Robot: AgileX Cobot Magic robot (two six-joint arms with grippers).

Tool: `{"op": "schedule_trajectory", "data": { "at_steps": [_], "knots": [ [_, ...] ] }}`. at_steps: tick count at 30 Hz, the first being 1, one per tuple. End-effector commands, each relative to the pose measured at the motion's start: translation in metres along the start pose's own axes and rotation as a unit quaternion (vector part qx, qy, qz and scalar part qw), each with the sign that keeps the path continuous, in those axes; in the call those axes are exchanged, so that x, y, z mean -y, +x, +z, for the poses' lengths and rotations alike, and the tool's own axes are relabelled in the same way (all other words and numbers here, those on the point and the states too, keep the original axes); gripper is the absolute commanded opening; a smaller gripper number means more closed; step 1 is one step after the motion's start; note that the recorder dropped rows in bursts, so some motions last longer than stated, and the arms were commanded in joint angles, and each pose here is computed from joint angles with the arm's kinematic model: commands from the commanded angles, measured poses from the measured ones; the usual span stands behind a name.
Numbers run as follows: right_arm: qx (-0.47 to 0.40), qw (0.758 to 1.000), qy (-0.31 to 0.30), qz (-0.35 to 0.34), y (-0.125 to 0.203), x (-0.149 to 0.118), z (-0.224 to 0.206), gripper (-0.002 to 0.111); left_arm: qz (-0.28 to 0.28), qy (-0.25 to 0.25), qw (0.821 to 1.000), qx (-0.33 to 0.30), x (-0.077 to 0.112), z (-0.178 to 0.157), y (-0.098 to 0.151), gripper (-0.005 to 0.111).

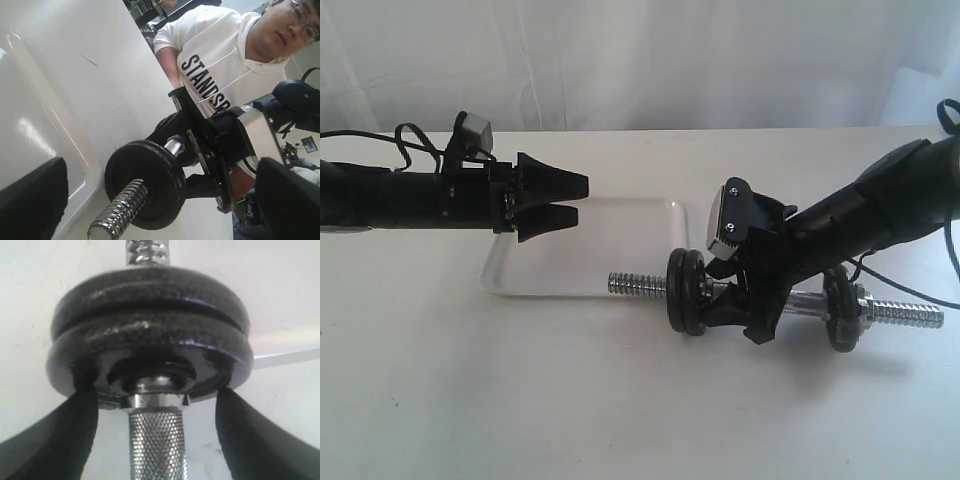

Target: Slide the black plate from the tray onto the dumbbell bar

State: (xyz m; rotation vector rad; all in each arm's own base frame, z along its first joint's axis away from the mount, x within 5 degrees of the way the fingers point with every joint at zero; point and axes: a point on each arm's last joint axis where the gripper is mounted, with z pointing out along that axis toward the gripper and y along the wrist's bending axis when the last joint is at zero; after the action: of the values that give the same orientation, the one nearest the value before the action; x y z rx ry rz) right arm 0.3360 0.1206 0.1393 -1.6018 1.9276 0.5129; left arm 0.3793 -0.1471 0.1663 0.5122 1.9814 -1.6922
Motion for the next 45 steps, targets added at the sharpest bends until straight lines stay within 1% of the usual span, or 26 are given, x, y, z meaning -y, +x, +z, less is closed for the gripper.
{"op": "schedule_trajectory", "data": {
  "at_steps": [1, 5, 11, 15, 25, 27, 28, 31, 32, 33, 35, 36, 37, 39, 40, 41, 42, 43, 44, 45],
  "knots": [
    [0.014, 1.0, -0.003, 0.01, -0.005, -0.001, -0.002, 0.066, 0.011, 0.009, 1.0, 0.001, 0.006, -0.002, -0.003, 0.105],
    [0.012, 1.0, 0.001, 0.012, -0.005, 0.0, -0.002, 0.066, 0.011, 0.006, 1.0, 0.002, 0.006, -0.002, -0.003, 0.105],
    [0.01, 0.998, 0.023, 0.066, -0.008, 0.003, -0.008, 0.066, 0.017, 0.005, 1.0, 0.002, 0.005, -0.002, -0.003, 0.105],
    [0.014, 0.997, 0.033, 0.065, -0.014, 0.003, -0.016, 0.066, 0.02, -0.002, 1.0, 0.003, 0.004, -0.002, -0.003, 0.105],
    [0.014, 0.994, 0.051, 0.094, -0.019, 0.004, -0.025, 0.066, 0.022, -0.002, 1.0, 0.003, 0.004, -0.002, -0.003, 0.105],
    [0.014, 0.992, 0.062, 0.113, -0.021, 0.005, -0.028, 0.066, 0.022, -0.002, 1.0, 0.003, 0.004, -0.002, -0.003, 0.105],
    [0.009, 0.987, 0.085, 0.138, -0.022, 0.007, -0.034, 0.066, 0.022, -0.002, 1.0, 0.003, 0.004, -0.002, -0.003, 0.105],
    [-0.008, 0.977, 0.13, 0.171, -0.023, 0.011, -0.047, 0.065, 0.022, -0.002, 1.0, 0.003, 0.004, -0.002, -0.003, 0.105],
    [-0.014, 0.972, 0.145, 0.183, -0.024, 0.012, -0.051, 0.064, 0.022, -0.004, 1.0, 0.003, 0.004, -0.002, -0.003, 0.103],
    [-0.017, 0.968, 0.155, 0.195, -0.025, 0.011, -0.057, 0.061, 0.022, -0.004, 1.0, 0.003, 0.004, -0.002, -0.003, 0.099],
    [-0.022, 0.965, 0.17, 0.2, -0.027, 0.011, -0.063, 0.051, 0.022, -0.005, 1.0, 0.004, 0.004, -0.002, -0.003, 0.083],
    [-0.023, 0.963, 0.175, 0.201, -0.027, 0.011, -0.066, 0.046, 0.022, -0.005, 1.0, 0.004, 0.004, -0.002, -0.003, 0.072],
    [-0.022, 0.961, 0.181, 0.209, -0.029, 0.01, -0.07, 0.036, 0.019, -0.006, 1.0, 0.0, 0.003, -0.002, -0.002, 0.054],
    [-0.019, 0.958, 0.183, 0.221, -0.03, 0.01, -0.071, 0.024, 0.008, -0.006, 1.0, -0.001, 0.003, -0.002, -0.002, 0.03],
    [-0.017, 0.953, 0.184, 0.239, -0.03, 0.01, -0.071, 0.012, -0.001, -0.009, 1.0, -0.012, 0.004, -0.002, -0.003, 0.008],
    [-0.02, 0.952, 0.184, 0.243, -0.029, 0.01, -0.071, 0.006, 0.007, -0.015, 0.999, -0.032, 0.004, -0.001, -0.004, 0.0],
    [-0.022, 0.948, 0.187, 0.257, -0.028, 0.01, -0.072, 0.0, -0.017, -0.04, 0.996, -0.079, 0.003, -0.002, -0.007, 0.0],
    [-0.022, 0.944, 0.192, 0.268, -0.027, 0.011, -0.072, 0.0, -0.035, -0.06, 0.992, -0.106, 0.003, -0.003, -0.008, 0.0],
    [-0.024, 0.934, 0.202, 0.292, -0.024, 0.013, -0.074, 0.0, -0.049, -0.101, 0.982, -0.152, 0.001, -0.006, -0.011, 0.0],
    [-0.023, 0.929, 0.206, 0.308, -0.023, 0.014, -0.076, 0.0, -0.059, -0.124, 0.976, -0.172, 0.0, -0.007, -0.013, 0.0]
  ]
}}
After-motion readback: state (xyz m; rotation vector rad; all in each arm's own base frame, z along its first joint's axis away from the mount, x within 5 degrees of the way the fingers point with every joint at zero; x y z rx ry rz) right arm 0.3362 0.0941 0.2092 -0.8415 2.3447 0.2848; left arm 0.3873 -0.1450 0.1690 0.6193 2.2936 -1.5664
